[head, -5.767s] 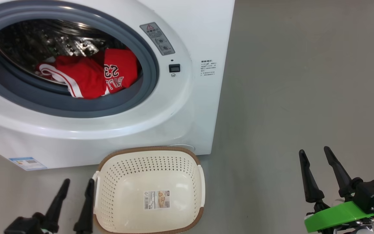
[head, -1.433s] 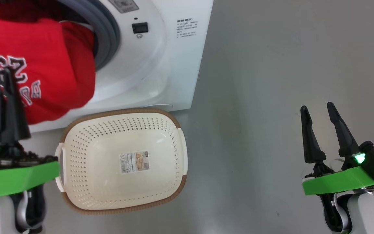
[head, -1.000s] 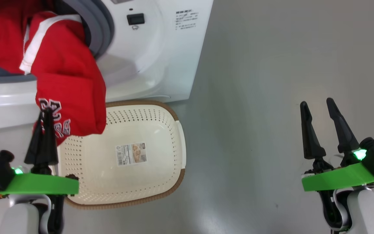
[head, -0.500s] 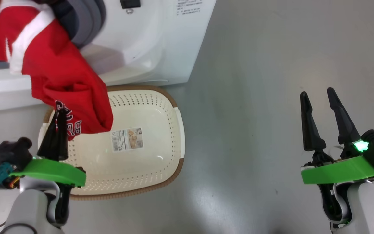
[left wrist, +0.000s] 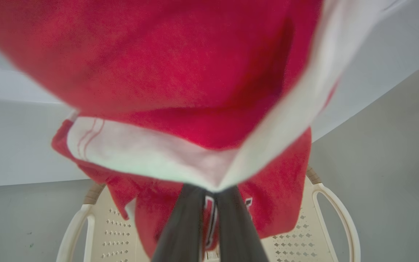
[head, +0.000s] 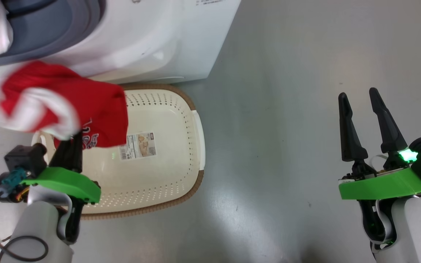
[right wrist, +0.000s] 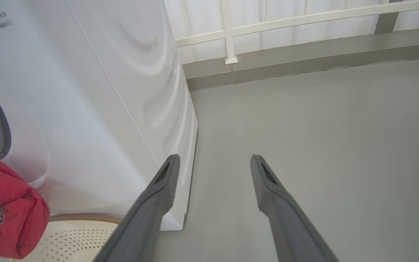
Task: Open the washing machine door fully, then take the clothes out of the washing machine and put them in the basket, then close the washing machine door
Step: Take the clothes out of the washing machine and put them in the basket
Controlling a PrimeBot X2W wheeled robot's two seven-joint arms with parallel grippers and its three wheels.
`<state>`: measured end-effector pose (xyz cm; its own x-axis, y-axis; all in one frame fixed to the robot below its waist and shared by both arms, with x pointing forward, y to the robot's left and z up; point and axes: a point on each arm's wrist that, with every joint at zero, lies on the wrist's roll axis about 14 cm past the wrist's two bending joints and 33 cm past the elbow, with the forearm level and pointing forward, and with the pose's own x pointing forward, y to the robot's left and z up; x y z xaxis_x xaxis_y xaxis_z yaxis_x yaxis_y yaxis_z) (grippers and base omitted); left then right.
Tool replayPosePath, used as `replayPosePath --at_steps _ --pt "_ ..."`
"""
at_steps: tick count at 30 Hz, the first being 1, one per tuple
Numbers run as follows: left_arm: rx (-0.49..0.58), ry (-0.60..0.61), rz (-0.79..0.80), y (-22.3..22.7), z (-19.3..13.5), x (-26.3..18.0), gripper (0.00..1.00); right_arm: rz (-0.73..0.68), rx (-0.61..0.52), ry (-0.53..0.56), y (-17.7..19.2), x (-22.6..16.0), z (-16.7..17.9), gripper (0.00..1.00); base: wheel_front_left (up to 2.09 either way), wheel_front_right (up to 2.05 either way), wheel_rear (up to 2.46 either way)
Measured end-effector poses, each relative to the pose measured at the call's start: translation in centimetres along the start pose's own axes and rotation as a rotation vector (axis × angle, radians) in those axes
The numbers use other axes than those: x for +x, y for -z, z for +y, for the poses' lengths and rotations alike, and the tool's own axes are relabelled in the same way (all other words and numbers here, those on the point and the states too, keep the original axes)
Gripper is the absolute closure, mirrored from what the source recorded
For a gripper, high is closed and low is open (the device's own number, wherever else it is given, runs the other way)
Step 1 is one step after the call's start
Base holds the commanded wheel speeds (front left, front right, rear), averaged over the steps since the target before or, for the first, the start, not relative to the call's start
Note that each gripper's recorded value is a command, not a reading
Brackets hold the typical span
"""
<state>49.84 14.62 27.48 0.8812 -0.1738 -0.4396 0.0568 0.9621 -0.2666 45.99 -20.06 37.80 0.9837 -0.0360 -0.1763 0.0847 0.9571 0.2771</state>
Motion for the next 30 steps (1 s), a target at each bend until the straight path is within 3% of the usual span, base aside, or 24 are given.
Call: replayPosePath --at_steps 15,23,26,28,30 --pt "-0.019 -0.006 0.194 6.6 0.4 1.0 1.0 0.024 -0.003 -0.008 1.8 1.8 -0.1 0.0 0.0 0.0 0.0" --pt "-0.029 -0.009 0.227 7.8 0.8 1.9 0.99 0.047 -0.003 -0.007 3.1 2.3 -0.2 0.0 0.0 0.0 0.0" --pt "-0.037 -0.019 0.241 8.2 1.1 1.9 0.76 0.051 -0.002 -0.012 3.4 2.6 -0.2 0.0 0.0 0.0 0.0" --pt "-0.037 -0.023 0.243 8.3 1.3 1.9 0.54 0.054 -0.001 -0.014 3.6 2.7 -0.1 0.0 0.0 0.0 0.0" --pt "-0.036 -0.022 0.241 8.2 1.3 2.0 0.07 0.052 -0.002 -0.015 3.5 2.7 0.0 0.0 0.0 0.0 0.0"
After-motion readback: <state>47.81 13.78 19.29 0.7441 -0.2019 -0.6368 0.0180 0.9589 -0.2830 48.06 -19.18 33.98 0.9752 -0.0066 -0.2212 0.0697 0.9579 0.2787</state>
